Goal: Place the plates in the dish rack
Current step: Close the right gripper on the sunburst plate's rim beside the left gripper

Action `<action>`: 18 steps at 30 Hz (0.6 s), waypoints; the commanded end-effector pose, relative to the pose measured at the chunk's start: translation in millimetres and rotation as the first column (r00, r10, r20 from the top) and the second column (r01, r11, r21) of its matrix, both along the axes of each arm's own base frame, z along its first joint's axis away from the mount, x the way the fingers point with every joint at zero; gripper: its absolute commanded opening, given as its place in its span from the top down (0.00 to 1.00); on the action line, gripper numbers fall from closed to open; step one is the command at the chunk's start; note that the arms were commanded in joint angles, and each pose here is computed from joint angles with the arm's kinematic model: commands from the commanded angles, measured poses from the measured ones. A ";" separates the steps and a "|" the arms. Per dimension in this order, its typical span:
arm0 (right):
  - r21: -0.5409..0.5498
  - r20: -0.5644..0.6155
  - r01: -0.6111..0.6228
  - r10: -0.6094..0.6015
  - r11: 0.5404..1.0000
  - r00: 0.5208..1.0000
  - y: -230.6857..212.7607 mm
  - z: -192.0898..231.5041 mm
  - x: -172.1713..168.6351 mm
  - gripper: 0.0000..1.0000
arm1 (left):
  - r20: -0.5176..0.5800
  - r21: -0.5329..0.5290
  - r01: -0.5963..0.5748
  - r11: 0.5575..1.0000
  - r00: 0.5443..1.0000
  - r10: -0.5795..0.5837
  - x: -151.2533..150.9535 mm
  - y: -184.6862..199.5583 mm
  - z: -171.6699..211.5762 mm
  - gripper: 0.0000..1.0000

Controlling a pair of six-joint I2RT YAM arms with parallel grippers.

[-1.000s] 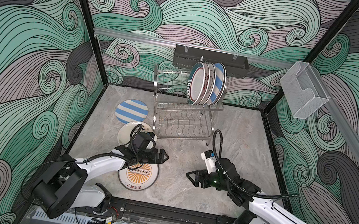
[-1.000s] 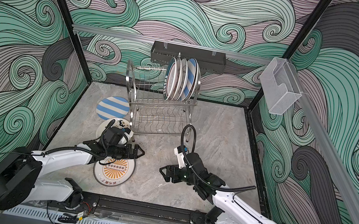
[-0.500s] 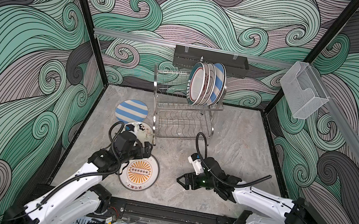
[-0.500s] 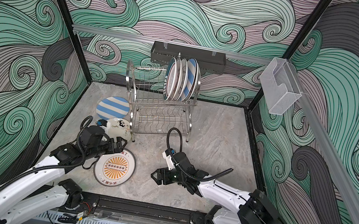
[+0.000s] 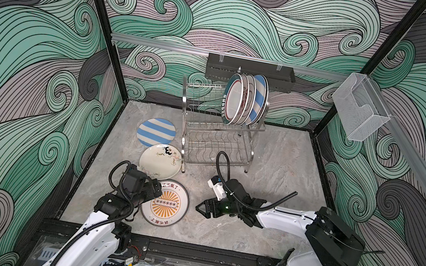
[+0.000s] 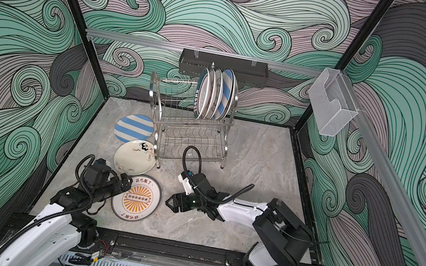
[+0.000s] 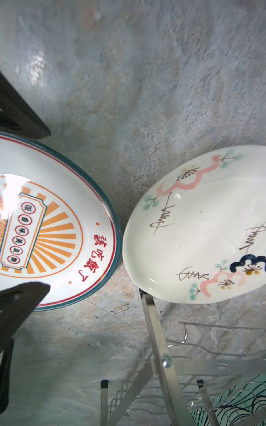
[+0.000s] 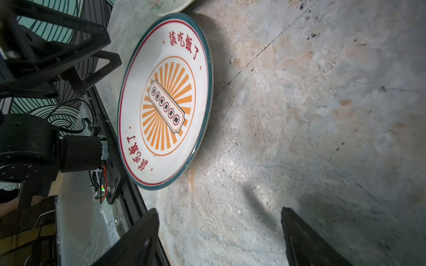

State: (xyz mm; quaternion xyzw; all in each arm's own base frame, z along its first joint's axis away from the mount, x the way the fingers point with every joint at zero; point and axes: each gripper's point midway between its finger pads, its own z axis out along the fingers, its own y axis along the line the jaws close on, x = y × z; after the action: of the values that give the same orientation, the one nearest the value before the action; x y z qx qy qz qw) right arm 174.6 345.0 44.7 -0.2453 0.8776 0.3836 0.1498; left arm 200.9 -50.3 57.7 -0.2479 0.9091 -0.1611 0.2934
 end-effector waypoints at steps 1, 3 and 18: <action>0.066 0.003 -0.047 0.047 0.997 0.999 25.3 8.5 2.6 0.18 | 0.011 -0.080 0.010 0.997 1.000 -0.009 2.6 -10.9 1.1 0.01; 0.071 -0.006 -0.062 0.062 0.996 0.998 32.7 4.8 3.1 0.18 | 0.008 -0.096 0.021 0.995 1.000 -0.021 0.6 -14.0 -1.1 0.01; 0.115 -0.102 -0.044 0.056 0.992 0.993 52.7 -20.1 -0.4 0.25 | 0.103 -0.195 0.100 0.976 0.991 -0.081 -3.8 -31.3 0.4 0.02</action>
State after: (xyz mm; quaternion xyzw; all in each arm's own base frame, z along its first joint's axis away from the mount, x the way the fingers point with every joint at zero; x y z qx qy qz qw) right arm 179.3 397.3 37.9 -0.2538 0.8465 0.4491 0.1314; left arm 194.0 -75.0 53.1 -0.2330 0.8921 -0.2506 0.2951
